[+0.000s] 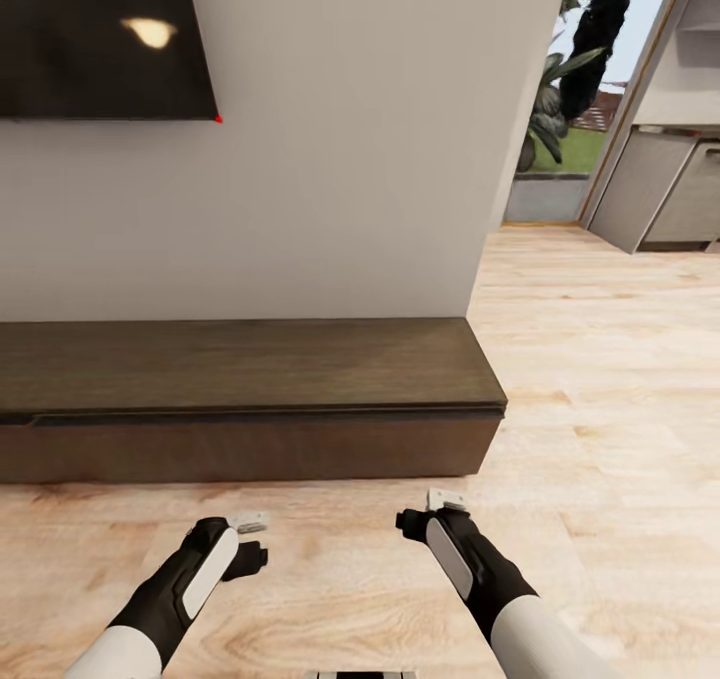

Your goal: Place each of the two pumpkins and all three candles from the living room inside a cabinet in the living room (use any cabinet), then make sure every cabinet is closed, and position the cauldron so it is next to a table in the living room.

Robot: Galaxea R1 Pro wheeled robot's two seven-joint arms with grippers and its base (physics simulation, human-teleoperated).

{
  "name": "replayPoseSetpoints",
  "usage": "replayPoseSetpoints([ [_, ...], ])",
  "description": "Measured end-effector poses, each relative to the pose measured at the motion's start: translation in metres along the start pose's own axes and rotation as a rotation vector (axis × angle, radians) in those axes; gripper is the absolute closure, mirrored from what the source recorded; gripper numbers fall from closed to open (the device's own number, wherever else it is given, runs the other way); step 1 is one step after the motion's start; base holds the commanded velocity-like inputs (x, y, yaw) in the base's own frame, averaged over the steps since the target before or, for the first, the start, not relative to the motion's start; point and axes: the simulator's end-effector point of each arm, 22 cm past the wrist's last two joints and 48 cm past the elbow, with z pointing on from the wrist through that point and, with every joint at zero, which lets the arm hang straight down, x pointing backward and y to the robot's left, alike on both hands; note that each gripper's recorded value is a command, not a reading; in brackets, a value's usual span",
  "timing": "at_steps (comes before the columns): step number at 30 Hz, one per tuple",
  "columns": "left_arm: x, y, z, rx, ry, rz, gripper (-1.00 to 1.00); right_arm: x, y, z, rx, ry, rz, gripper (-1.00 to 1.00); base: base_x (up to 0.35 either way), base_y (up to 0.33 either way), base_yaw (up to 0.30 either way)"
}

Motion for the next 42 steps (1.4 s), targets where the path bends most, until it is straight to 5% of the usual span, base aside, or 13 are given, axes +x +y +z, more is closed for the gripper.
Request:
replayPoseSetpoints([
  [8, -0.006, 0.005, -0.016, 0.002, 0.011, -0.031, -1.0, -0.003, 0.004, -0.014, 0.0, 0.014, 0.001, -1.0, -0.005, 0.0, 0.0],
  [22, -0.003, 0.013, -0.036, -0.019, 0.042, -0.035, -1.0, 0.061, -0.02, -0.032, 0.036, 0.131, 0.041, -1.0, -0.212, 0.0, 0.016],
  [27, 0.013, 0.02, -0.036, -0.04, 0.088, -0.035, -1.0, 0.068, -0.023, -0.04, 0.046, 0.145, 0.037, -1.0, -0.019, 0.0, 0.226],
  [42, 0.005, 0.024, -0.064, -0.052, 0.102, -0.035, -1.0, 0.06, -0.022, -0.064, 0.062, 0.156, 0.028, -1.0, -0.001, 0.0, 0.269],
])
